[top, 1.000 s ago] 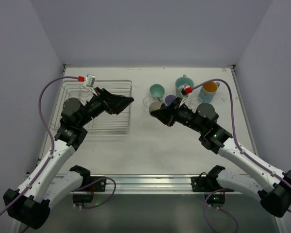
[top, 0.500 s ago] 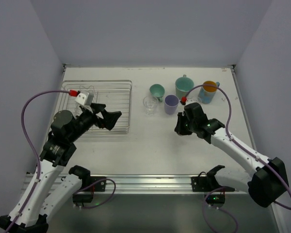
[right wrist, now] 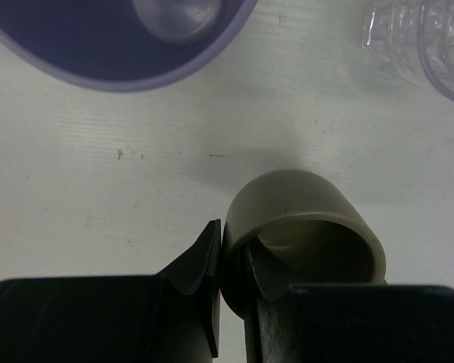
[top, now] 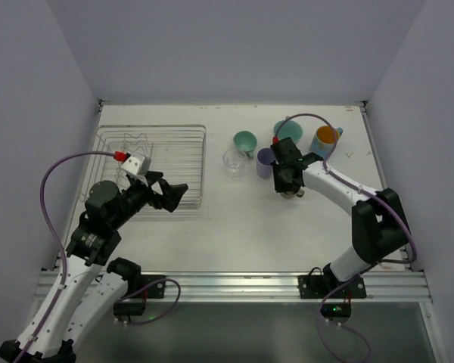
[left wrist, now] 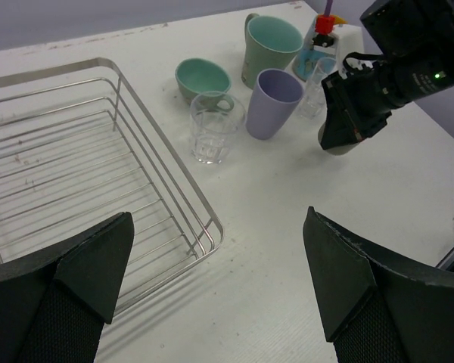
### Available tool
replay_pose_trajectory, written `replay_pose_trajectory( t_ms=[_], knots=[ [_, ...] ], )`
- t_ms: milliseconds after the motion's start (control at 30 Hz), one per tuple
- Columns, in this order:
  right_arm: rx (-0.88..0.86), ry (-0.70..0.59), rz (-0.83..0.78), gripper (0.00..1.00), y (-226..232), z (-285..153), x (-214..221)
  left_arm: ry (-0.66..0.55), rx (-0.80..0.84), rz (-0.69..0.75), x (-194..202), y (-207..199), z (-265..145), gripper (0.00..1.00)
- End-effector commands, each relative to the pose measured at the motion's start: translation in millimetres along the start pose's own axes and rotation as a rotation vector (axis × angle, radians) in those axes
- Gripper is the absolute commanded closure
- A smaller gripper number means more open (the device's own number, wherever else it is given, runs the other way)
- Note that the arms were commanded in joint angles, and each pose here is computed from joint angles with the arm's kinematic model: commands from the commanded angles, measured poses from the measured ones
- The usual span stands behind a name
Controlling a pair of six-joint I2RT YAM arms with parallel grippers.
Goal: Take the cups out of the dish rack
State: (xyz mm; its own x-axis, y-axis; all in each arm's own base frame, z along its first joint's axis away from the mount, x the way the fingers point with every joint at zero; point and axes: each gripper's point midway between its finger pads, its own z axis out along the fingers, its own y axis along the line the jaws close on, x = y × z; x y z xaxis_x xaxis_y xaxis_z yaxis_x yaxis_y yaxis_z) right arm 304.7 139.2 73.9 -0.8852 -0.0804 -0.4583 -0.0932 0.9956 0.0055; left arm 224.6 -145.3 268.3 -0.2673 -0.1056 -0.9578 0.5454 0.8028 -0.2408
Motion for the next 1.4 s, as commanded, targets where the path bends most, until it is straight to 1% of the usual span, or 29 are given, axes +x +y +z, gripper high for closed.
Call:
replay_pose_trajectory(
  t_ms=[0,100,300,533,567,667,867,900,933,967,1000,1033,1067,1100,1133,1167,1233,1267,1367],
  knots=[
    [0.016,-0.025,-0.024,0.99,-0.8,4.5,-22.3,-0.035,0.014,0.033,-6.4,-2.6,-1.8,0.0],
    [-0.029,-0.031,-0.032,0.98,8.7,11.9,-27.0,-0.037,0.011,0.032,-6.8,-2.3,-2.0,0.0],
    [-0.067,0.01,-0.039,0.95,17.8,28.9,-20.1,-0.021,0.0,0.029,-3.4,0.7,1.2,0.0],
    [-0.084,0.029,-0.043,0.83,19.7,35.0,-12.5,-0.002,-0.007,0.023,0.0,3.3,5.8,0.0],
    [-0.083,0.031,-0.045,0.78,19.4,34.9,-11.6,0.004,-0.009,0.02,1.3,4.0,6.6,0.0],
    [-0.077,0.015,-0.044,0.7,17.6,30.9,-14.5,0.007,-0.01,0.021,1.5,4.4,7.7,0.0],
    [-0.091,-0.023,-0.034,0.62,18.3,15.5,-22.6,0.006,-0.024,0.02,1.4,6.9,8.1,0.0],
    [-0.094,-0.036,-0.034,0.58,18.6,11.3,-24.8,0.005,-0.025,0.021,1.4,6.9,7.8,0.0],
    [-0.103,-0.074,-0.027,0.55,18.6,-0.9,-32.2,0.004,-0.031,0.022,1.1,8.2,7.7,0.0],
    [-0.098,-0.092,-0.025,0.49,16.3,-8.1,-35.0,-0.001,-0.035,0.023,-0.3,8.5,6.7,0.0],
    [-0.097,-0.122,-0.019,0.35,14.5,-17.6,-41.2,-0.005,-0.041,0.022,-1.6,9.2,6.7,0.0],
    [-0.102,-0.151,-0.015,0.28,13.8,-28.0,-46.2,-0.006,-0.047,0.022,-1.8,10.3,6.7,0.0],
    [-0.123,-0.218,-0.008,0.19,13.5,-50.7,-56.0,-0.006,-0.054,0.022,-2.5,11.6,6.9,0.0],
    [-0.134,-0.257,-0.001,0.11,13.0,-63.3,-61.3,-0.012,-0.053,0.025,-4.9,11.2,7.0,0.0],
    [-0.144,-0.3,0.006,0.01,11.7,-76.7,-66.0,-0.013,-0.056,0.028,-5.8,11.7,7.3,0.0],
    [-0.169,-0.397,0.023,0.01,8.7,-104.9,-74.4,-0.014,-0.068,0.026,-7.0,13.7,7.7,0.0],
    [-0.185,-0.506,0.051,0.01,2.5,-136.1,-81.8,-0.025,-0.08,0.028,-13.2,14.5,6.2,0.0],
    [-0.214,-0.612,0.07,0.01,-3.2,-169.2,-85.0,-0.038,-0.104,0.025,-18.2,17.6,4.6,0.0],
    [-0.239,-0.781,0.112,0.01,-17.2,-220.3,-85.9,-0.087,-0.15,0.016,-41.7,20.0,-3.6,0.0]
  ],
)
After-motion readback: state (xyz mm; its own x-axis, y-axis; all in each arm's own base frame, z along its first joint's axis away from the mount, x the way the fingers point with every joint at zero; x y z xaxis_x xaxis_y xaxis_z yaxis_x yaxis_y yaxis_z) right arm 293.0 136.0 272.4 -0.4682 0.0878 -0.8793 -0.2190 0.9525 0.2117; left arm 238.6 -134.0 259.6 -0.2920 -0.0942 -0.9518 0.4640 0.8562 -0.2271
